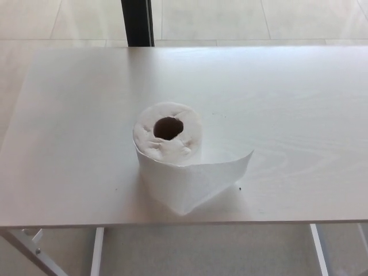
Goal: A toilet paper roll is kept in the middle of the desk infront of the robot. The robot places its left hand on the top of the toilet paper roll to hold it still and uses its right hand to tear off a piece of toilet paper from it and hands the paper to a person
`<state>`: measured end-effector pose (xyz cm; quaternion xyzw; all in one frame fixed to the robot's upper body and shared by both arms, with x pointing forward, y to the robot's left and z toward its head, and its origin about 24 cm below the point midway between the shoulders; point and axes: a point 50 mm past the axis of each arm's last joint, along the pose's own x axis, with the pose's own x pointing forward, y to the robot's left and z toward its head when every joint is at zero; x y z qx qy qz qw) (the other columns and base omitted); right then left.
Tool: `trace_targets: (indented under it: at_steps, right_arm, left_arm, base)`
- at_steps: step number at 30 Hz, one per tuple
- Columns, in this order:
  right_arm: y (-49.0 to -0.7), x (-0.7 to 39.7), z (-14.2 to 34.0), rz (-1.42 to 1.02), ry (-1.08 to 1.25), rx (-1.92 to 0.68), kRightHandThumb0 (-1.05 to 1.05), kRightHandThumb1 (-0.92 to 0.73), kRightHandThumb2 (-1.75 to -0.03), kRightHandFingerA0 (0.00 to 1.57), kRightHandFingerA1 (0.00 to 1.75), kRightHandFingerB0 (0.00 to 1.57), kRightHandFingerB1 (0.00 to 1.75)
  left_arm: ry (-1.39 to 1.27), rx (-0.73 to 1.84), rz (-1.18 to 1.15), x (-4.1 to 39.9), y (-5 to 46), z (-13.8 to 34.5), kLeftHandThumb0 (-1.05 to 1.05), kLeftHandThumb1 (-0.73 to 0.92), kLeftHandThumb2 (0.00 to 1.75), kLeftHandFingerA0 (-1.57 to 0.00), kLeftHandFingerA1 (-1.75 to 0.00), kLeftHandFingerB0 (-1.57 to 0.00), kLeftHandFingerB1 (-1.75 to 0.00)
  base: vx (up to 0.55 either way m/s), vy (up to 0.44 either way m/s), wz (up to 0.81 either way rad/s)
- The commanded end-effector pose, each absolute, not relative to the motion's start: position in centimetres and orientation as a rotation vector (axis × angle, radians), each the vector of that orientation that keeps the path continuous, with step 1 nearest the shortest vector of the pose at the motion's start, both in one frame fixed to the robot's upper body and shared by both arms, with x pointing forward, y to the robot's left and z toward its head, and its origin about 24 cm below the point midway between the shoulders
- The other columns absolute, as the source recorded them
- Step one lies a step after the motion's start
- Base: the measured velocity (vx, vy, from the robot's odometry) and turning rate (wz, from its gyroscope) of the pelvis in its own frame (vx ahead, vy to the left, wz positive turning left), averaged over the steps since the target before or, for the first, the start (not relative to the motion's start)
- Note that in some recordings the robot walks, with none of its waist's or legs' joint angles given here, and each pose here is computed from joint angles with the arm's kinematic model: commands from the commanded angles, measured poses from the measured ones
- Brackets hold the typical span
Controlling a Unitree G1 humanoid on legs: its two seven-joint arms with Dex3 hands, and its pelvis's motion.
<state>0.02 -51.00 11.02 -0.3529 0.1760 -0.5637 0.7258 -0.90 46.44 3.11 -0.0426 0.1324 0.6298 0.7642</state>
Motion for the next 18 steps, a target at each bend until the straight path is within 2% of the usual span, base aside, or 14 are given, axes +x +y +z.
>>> trace_targets:
  at_steps: [1, 18]
  right_arm:
    - [-50.85, -0.17, 11.54, -1.312, 0.226, -0.73, -0.49, -0.66, -0.61, 0.0, 0.61, 0.22, 0.48]
    - [-50.87, 0.72, 11.56, -1.299, 0.196, -0.728, -0.49, -0.66, -0.61, 0.0, 0.61, 0.22, 0.48]
  left_arm:
    - [0.12, -0.112, 1.364, -0.92, 47.4, 4.91, -0.68, 0.89, 0.78, 0.0, -0.83, -0.01, -0.19]
    - [0.103, -0.123, 1.366, -0.92, 47.53, 4.84, -0.68, 0.89, 0.78, 0.0, -0.83, -0.01, -0.19]
  base:
    - [0.0, 0.0, 0.0]
    - [0.0, 0.0, 0.0]
